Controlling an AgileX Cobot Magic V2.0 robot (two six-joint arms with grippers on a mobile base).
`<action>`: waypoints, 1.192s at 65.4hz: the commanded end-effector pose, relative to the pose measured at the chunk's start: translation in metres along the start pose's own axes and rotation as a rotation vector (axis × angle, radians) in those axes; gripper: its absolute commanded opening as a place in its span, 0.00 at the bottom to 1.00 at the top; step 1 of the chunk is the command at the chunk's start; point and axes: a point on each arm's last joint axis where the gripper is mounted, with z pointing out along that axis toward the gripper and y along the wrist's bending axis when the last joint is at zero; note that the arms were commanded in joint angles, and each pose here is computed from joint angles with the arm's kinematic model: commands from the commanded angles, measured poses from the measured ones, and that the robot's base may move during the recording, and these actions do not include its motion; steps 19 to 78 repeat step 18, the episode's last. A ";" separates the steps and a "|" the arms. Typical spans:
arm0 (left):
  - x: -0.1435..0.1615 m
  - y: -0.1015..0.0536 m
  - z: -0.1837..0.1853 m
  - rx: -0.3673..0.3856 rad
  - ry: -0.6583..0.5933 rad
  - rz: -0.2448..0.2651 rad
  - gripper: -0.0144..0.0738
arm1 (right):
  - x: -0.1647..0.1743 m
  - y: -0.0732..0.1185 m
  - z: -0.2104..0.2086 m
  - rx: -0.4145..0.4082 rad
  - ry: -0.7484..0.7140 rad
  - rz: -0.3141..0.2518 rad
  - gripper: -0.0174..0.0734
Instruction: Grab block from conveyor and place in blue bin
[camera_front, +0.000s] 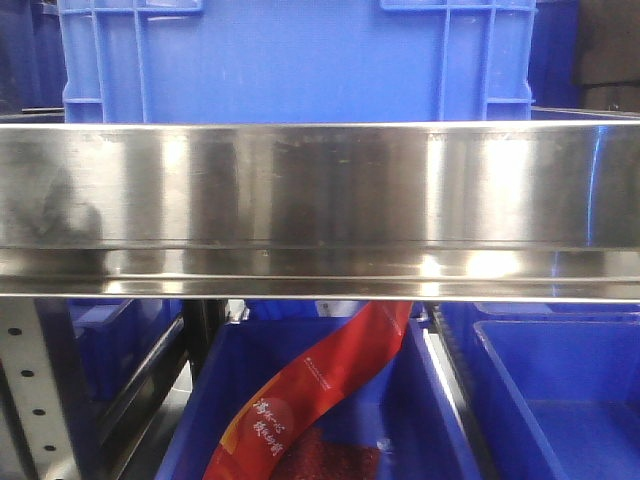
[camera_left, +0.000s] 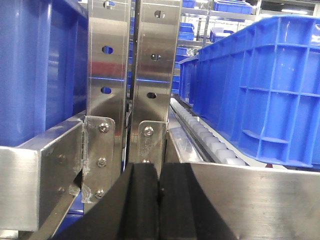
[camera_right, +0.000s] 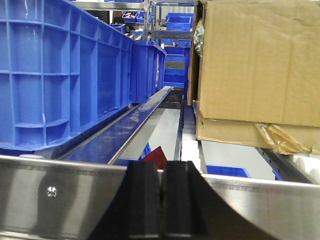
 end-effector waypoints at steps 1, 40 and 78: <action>-0.002 0.000 -0.001 0.006 -0.025 0.001 0.04 | -0.002 0.000 0.000 0.005 -0.027 -0.002 0.02; -0.002 0.000 -0.001 0.006 -0.025 0.001 0.04 | -0.002 0.000 0.000 0.005 -0.027 -0.002 0.02; -0.002 0.000 -0.001 0.006 -0.025 0.001 0.04 | -0.002 0.000 0.000 0.005 -0.027 -0.002 0.02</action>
